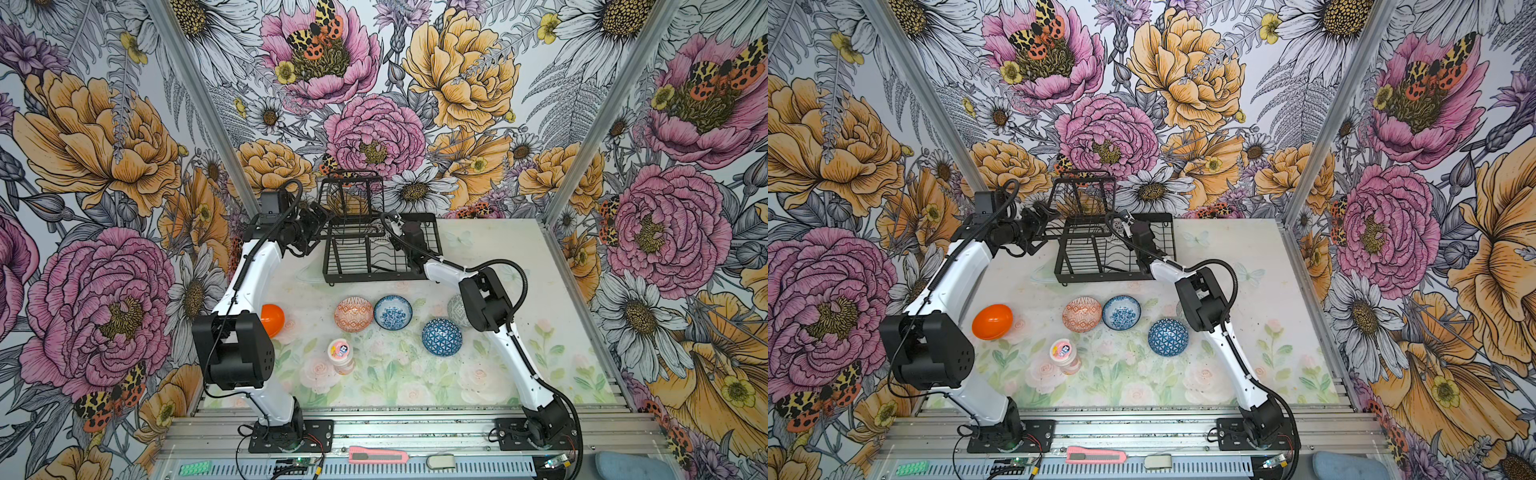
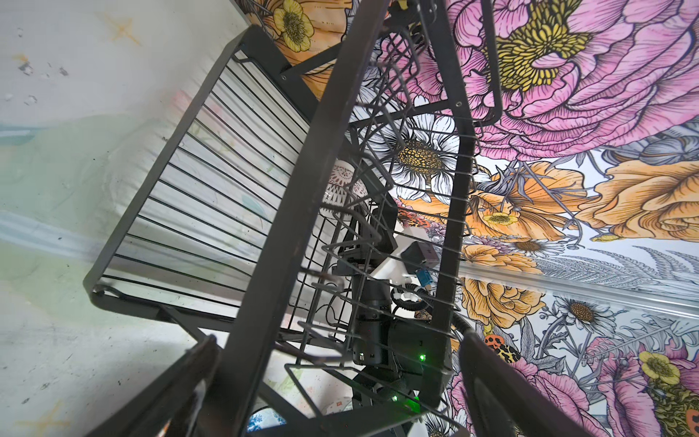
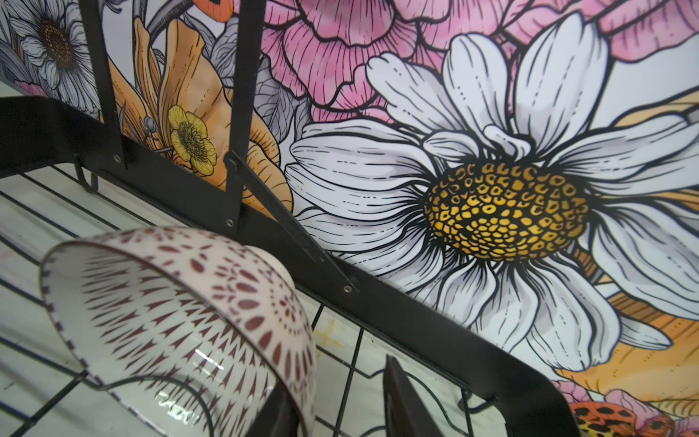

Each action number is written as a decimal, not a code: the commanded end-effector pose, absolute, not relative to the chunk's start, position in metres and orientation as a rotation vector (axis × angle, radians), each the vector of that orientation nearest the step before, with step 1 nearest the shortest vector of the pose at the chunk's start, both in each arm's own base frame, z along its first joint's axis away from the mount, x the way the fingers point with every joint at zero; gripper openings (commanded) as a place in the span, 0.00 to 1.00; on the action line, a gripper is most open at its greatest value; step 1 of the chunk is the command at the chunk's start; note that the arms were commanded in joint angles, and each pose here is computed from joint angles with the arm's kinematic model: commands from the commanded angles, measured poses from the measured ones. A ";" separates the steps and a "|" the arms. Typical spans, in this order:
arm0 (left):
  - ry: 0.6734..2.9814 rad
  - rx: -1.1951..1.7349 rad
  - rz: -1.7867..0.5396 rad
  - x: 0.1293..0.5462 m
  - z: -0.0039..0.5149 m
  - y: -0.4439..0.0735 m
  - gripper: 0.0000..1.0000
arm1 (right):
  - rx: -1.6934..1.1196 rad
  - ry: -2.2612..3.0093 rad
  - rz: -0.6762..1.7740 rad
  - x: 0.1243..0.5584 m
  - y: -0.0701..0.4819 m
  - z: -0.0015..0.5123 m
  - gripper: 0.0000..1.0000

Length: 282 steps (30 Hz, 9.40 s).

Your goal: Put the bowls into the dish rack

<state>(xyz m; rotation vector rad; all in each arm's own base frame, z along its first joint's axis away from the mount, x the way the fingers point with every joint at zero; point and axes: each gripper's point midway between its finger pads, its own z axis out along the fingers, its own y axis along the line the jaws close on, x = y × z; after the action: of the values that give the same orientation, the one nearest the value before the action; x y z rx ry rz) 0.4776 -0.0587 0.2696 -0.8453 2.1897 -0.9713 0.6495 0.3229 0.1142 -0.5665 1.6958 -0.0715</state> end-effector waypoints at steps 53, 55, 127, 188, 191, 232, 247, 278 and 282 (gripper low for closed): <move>2.091 -1.325 -0.381 0.437 0.194 0.048 0.99 | -0.434 1.702 -0.186 0.516 0.220 0.259 0.87; 2.104 -1.352 -0.333 0.433 0.186 0.053 0.99 | -0.410 1.704 -0.229 0.511 0.210 0.261 0.89; 2.757 -1.018 -0.286 0.349 0.091 -0.024 0.99 | -0.272 1.842 0.133 0.467 0.192 0.304 0.99; 2.902 -0.628 -0.081 0.349 0.073 -0.051 0.14 | -0.171 1.886 0.046 0.456 0.155 0.289 0.99; 2.910 -0.640 -0.098 0.353 0.070 -0.057 0.21 | -0.167 1.889 0.040 0.457 0.152 0.288 0.99; 2.619 -0.912 -0.232 0.298 0.068 0.049 0.43 | -0.151 1.894 0.070 0.456 0.150 0.288 0.99; 2.684 -0.929 -0.200 0.290 0.048 0.054 0.16 | -0.145 1.901 0.060 0.456 0.148 0.288 1.00; 1.714 -0.903 -0.504 0.385 0.332 0.047 0.00 | 0.009 1.727 0.391 0.478 0.176 0.414 0.99; 1.642 -0.809 -0.532 0.400 0.383 0.026 0.00 | 0.069 1.683 0.487 0.478 0.178 0.442 1.00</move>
<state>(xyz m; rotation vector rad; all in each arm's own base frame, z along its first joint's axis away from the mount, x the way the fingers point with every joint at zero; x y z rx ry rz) 0.3871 0.0349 0.3355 -0.8640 1.7668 -0.5027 0.4776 0.1739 0.4234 0.0073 1.7025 0.3743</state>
